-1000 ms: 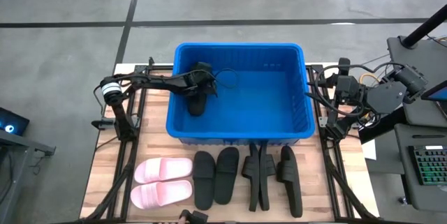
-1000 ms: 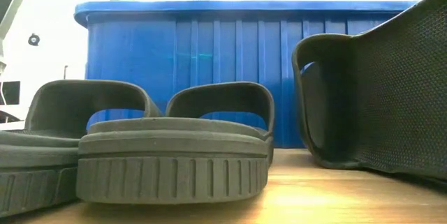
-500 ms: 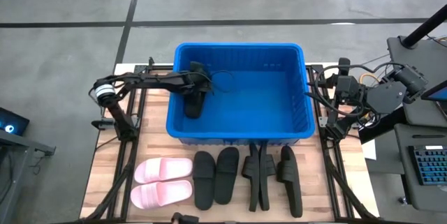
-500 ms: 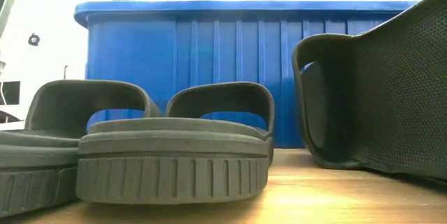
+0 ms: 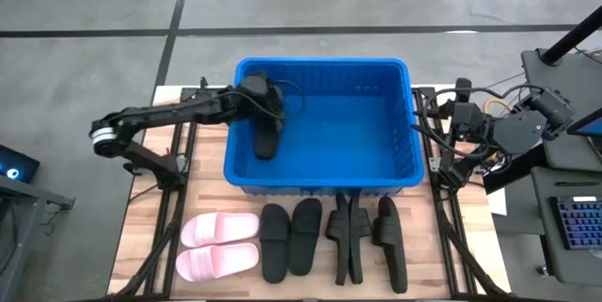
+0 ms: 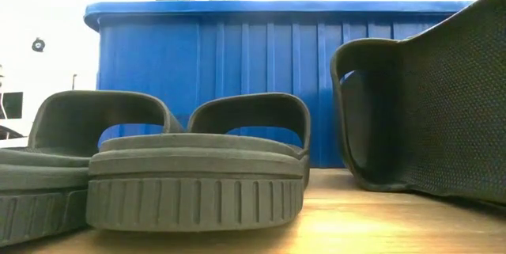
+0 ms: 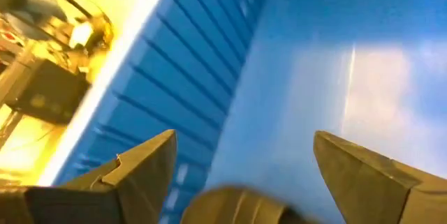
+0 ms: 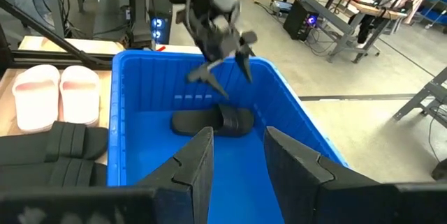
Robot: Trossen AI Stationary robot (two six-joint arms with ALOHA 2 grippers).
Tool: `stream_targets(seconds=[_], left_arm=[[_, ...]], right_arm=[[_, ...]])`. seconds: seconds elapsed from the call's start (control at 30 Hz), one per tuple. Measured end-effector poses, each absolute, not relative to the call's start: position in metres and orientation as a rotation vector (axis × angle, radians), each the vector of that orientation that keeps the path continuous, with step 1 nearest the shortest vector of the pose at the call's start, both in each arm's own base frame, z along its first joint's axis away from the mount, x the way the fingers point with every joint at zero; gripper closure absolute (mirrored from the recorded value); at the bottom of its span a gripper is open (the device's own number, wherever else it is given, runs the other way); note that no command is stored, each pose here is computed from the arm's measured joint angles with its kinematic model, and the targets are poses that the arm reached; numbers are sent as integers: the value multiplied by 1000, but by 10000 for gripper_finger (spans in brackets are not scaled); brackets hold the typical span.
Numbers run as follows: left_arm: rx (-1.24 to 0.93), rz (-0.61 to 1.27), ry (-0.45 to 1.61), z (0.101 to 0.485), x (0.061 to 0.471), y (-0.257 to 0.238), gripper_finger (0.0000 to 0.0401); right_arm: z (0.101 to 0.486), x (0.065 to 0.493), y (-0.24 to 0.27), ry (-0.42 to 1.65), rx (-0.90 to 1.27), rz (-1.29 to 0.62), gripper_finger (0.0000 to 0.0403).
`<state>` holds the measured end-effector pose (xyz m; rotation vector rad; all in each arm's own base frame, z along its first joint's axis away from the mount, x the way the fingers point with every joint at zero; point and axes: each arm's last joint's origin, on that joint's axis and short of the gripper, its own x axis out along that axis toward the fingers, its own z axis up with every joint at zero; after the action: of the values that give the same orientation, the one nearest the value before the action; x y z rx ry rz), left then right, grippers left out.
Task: Pick and place slides into bin
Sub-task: Put the black slide into the blue organizer bin
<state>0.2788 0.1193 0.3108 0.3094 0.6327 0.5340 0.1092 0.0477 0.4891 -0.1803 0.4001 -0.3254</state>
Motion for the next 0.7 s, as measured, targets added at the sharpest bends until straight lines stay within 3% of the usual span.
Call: stream_targets(seconds=[0.2,0.43,0.7], left_arm=[[179,488,421,340,268,103,81],[-214,278,130,364,269,85,81],[-297,194,76,369,274,70,81]], right_arm=[[489,113,50,398,-179,-327,284],[490,136,66,365,-145,-316,284],[474,168,92,464,-111,-211,237]])
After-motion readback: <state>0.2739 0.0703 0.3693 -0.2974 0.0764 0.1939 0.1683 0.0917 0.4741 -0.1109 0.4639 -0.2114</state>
